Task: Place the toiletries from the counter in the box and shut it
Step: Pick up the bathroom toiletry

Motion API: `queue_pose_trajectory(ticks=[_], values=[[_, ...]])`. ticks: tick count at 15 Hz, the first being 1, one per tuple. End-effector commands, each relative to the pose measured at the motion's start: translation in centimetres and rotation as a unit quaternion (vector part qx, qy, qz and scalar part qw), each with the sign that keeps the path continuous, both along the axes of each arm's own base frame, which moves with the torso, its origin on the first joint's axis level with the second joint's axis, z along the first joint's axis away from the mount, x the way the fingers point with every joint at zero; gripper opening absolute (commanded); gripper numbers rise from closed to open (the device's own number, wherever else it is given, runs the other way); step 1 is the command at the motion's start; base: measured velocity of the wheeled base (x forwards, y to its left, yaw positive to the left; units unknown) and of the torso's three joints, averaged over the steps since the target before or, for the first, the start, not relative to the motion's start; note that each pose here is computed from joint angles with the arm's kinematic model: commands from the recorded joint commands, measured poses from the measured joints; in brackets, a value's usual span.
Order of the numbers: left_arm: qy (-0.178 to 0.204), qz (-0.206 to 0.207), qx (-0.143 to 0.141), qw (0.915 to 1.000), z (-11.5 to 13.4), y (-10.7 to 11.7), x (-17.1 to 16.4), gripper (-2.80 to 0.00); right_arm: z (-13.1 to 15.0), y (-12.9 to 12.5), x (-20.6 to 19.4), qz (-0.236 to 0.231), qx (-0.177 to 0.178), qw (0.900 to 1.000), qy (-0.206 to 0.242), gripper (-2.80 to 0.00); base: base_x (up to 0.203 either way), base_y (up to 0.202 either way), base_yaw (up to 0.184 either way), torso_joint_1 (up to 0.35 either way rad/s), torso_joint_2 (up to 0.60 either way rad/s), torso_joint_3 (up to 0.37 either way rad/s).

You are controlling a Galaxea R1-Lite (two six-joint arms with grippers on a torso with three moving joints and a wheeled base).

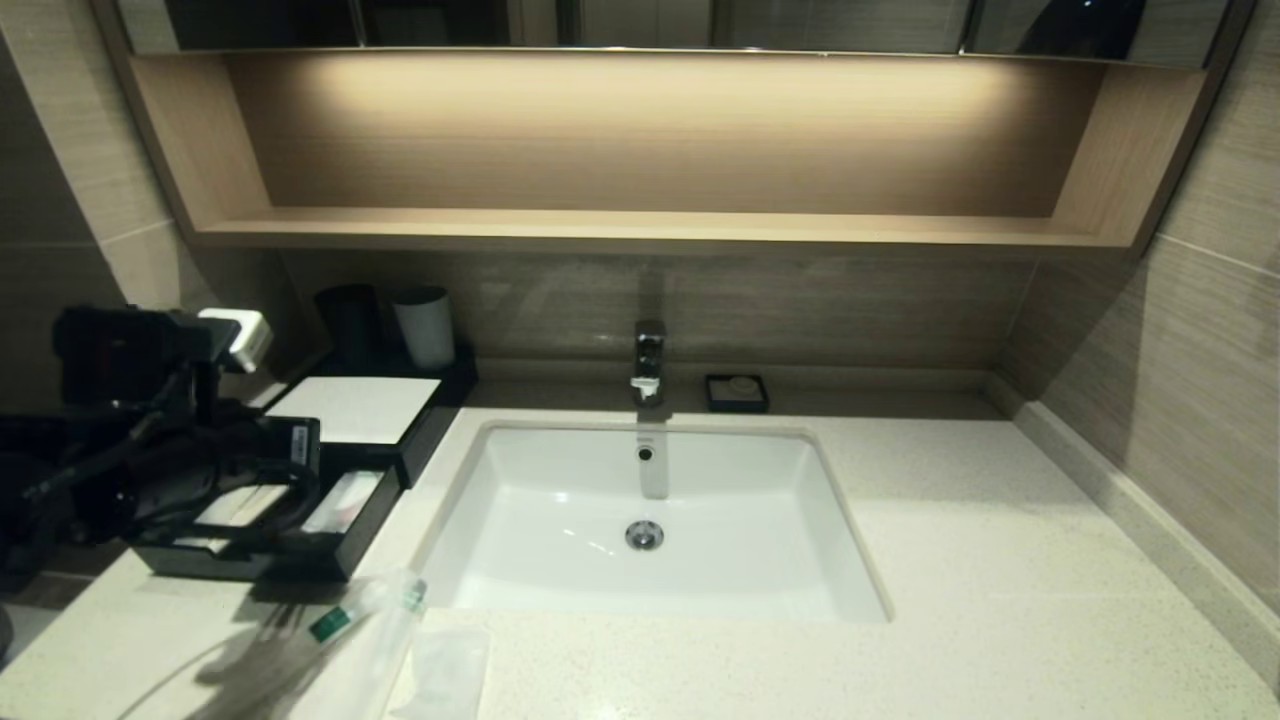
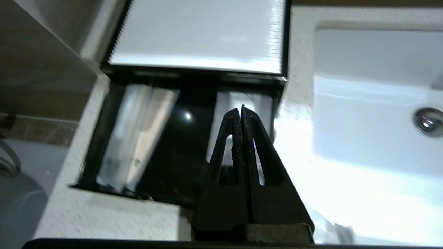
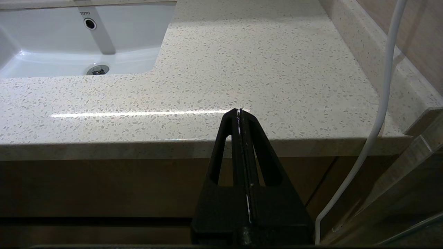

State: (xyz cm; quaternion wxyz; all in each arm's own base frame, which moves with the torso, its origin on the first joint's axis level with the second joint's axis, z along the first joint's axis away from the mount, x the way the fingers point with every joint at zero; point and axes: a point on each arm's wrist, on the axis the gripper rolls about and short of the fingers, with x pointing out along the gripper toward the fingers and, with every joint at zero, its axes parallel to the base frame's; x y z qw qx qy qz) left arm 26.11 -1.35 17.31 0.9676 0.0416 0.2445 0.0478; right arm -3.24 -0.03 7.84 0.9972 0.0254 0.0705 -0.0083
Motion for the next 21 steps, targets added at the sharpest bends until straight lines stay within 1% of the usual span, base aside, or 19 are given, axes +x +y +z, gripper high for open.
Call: queue_pose_trajectory(ticks=[1, 3, 5, 6, 7, 8, 10, 11, 12, 14, 15, 16, 17, 18, 21], values=[[0.035, -0.010, -0.024, 0.9990, 0.7, -1.7, -3.2, -2.80, 0.0, 0.0, 0.0, 0.000, 0.000, 1.000, 0.002, -2.80, 0.000, 0.000, 0.000, 0.000, 0.00, 0.000], [0.085, 0.002, -0.033, 0.9958, 0.9, -1.6, -4.6, -2.80, 0.0, 0.0, 0.0, 0.000, 0.000, 1.000, 0.002, -2.80, 0.000, 0.000, 0.000, 0.000, 0.00, 0.000], [0.137, 0.018, -0.041, 0.9896, 1.5, -1.3, -5.3, -2.80, 0.0, 0.0, 0.0, 0.000, 0.000, 1.000, 0.001, -2.80, 0.000, 0.000, 0.000, 0.000, 0.00, 0.000], [0.154, 0.033, -0.058, 0.9859, 2.1, -1.3, -5.4, -2.07, 0.0, 0.0, 0.0, 0.000, 0.000, 1.000, 0.002, -2.80, 0.000, 0.000, 0.000, 0.000, 0.00, 0.000], [0.173, 0.045, -0.077, 0.9808, 2.3, -1.2, -5.9, 0.00, 0.0, 0.0, 0.0, 0.000, 0.000, 1.000, 0.001, -2.80, 0.000, 0.000, 0.000, 0.000, 0.00, 0.000], [0.186, 0.042, -0.094, 0.9771, 2.6, -1.2, -6.4, 0.00, 0.0, 0.0, 0.0, 0.000, 0.000, 1.000, 0.002, -2.80, 0.000, 0.000, 0.000, 0.000, 0.00, 0.000], [0.228, 0.029, -0.105, 0.9675, 2.6, -1.3, -7.5, 0.00, 0.0, 0.0, 0.0, 0.000, 0.000, 1.000, 0.001, -2.80, 0.000, 0.000, 0.000, 0.000, 0.00, 0.000], [0.246, 0.016, -0.117, 0.9619, 2.3, -1.4, -7.6, 0.00, 0.0, 0.0, 0.0, 0.000, 0.000, 1.000, 0.002, -2.80, 0.000, 0.000, 0.000, 0.000, 0.00, 0.000], [0.262, 0.013, -0.122, 0.9571, 1.9, -1.4, -7.5, 0.00, 0.0, 0.0, 0.0, 0.000, 0.000, 1.000, 0.002, -2.80, 0.000, 0.000, 0.000, 0.000, 0.00, 0.000], [0.302, 0.015, -0.118, 0.9460, 0.7, -1.5, -7.0, 0.00, 0.0, 0.0, 0.0, 0.000, 0.000, 1.000, 0.001, -2.80, 0.000, 0.000, 0.000, 0.000, 0.00, 0.000], [0.321, 0.012, -0.123, 0.9389, -0.1, -1.5, -6.6, 0.00, 0.0, 0.0, 0.0, 0.000, 0.000, 1.000, 0.002, -2.80, 0.000, 0.000, 0.000, 0.000, 0.00, 0.000], [0.342, 0.004, -0.134, 0.9300, -1.0, -1.5, -5.9, 0.00, 0.0, 0.0, 0.0, 0.000, 0.000, 1.000, 0.002, -2.80, 0.000, 0.000, 0.000, 0.000, 0.00, 0.000], [0.357, -0.002, -0.142, 0.9232, -1.8, -1.6, -5.2, 0.00, 0.0, 0.0, 0.0, 0.000, 0.000, 1.000, 0.001, -2.80, 0.000, 0.000, 0.000, 0.000, 0.00, 0.000], [0.366, -0.004, -0.145, 0.9194, -2.5, -1.8, -4.5, 0.00, 0.0, 0.0, 0.0, 0.000, 0.000, 1.000, 0.002, -2.80, 0.000, 0.000, 0.000, 0.000, 0.00, 0.000], [0.374, -0.005, -0.148, 0.9153, -4.8, -2.1, -2.1, 0.00, 0.0, 0.0, 0.0, 0.000, 0.000, 1.000, 0.002, -2.80, 0.000, 0.000, 0.000, 0.000, 0.00, 0.000]])
